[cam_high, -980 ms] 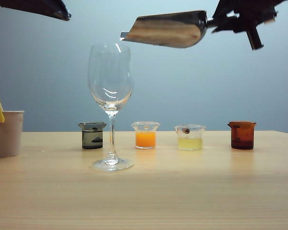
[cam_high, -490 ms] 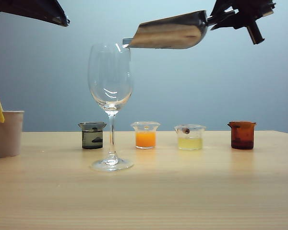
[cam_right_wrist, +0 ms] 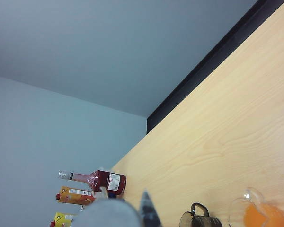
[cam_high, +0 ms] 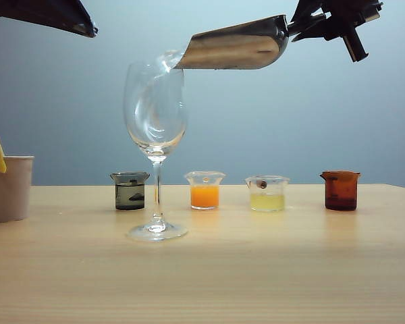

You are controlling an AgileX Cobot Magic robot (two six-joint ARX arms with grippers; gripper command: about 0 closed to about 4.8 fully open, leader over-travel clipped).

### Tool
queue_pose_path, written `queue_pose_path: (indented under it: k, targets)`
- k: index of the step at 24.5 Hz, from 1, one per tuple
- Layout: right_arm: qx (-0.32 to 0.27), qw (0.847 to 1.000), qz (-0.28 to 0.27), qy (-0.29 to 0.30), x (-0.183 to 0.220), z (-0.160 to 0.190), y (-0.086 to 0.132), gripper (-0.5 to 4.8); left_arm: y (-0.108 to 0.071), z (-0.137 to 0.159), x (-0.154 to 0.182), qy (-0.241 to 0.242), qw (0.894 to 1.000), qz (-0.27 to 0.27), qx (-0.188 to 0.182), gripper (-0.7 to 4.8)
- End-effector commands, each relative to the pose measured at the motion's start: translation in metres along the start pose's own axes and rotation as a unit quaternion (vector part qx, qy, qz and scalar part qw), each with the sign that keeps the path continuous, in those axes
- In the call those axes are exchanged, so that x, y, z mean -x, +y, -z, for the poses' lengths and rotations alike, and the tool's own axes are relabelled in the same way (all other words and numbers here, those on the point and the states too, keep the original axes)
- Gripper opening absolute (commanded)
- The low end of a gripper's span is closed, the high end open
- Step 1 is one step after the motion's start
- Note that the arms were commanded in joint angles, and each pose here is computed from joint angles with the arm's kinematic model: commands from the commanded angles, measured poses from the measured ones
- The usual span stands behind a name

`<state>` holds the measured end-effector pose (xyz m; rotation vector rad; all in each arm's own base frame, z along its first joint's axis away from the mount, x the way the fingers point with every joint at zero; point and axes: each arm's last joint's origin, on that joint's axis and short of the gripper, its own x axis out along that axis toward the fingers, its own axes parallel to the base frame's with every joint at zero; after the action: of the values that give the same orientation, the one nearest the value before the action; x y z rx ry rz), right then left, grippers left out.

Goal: Pick up the ice scoop on the desk filled with ice cubes, pour the ice into the goblet, and finally put the scoop back on the table.

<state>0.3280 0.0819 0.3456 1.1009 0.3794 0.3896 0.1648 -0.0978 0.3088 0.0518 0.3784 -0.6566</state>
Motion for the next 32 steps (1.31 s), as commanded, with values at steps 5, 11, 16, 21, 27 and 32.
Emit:
queue_pose_path:
  k: [5,11,16,21,27,32]
  targets:
    - [0.006,1.000,-0.022,-0.009,0.0022,-0.0032,0.0080,-0.06,-0.0005,-0.0037,0.0017,-0.010,1.000,0.001,-0.002,-0.06]
    - [0.007,1.000,-0.022,-0.009,0.0022,-0.0032,0.0080,-0.05,-0.0005,-0.0037,0.0017,-0.010,1.000,0.001,-0.002,-0.06]
    - [0.007,1.000,-0.023,-0.010,0.0023,-0.0033,0.0084,-0.05,-0.0005,-0.0037,0.0017,-0.010,1.000,0.001,-0.002,-0.06]
    - [0.014,0.999,-0.026,-0.012,0.0025,-0.0048,0.0115,-0.05,-0.0005,-0.0037,0.0017,-0.010,1.000,0.001,-0.002,-0.05]
    - [0.016,0.999,-0.026,-0.014,0.0026,-0.0052,0.0122,-0.06,-0.0005,-0.0036,0.0016,-0.010,1.000,0.001,-0.002,-0.06]
    - [0.018,0.999,-0.026,-0.014,0.0026,-0.0052,0.0121,-0.05,-0.0005,-0.0036,0.0016,-0.010,1.000,0.001,-0.002,-0.06]
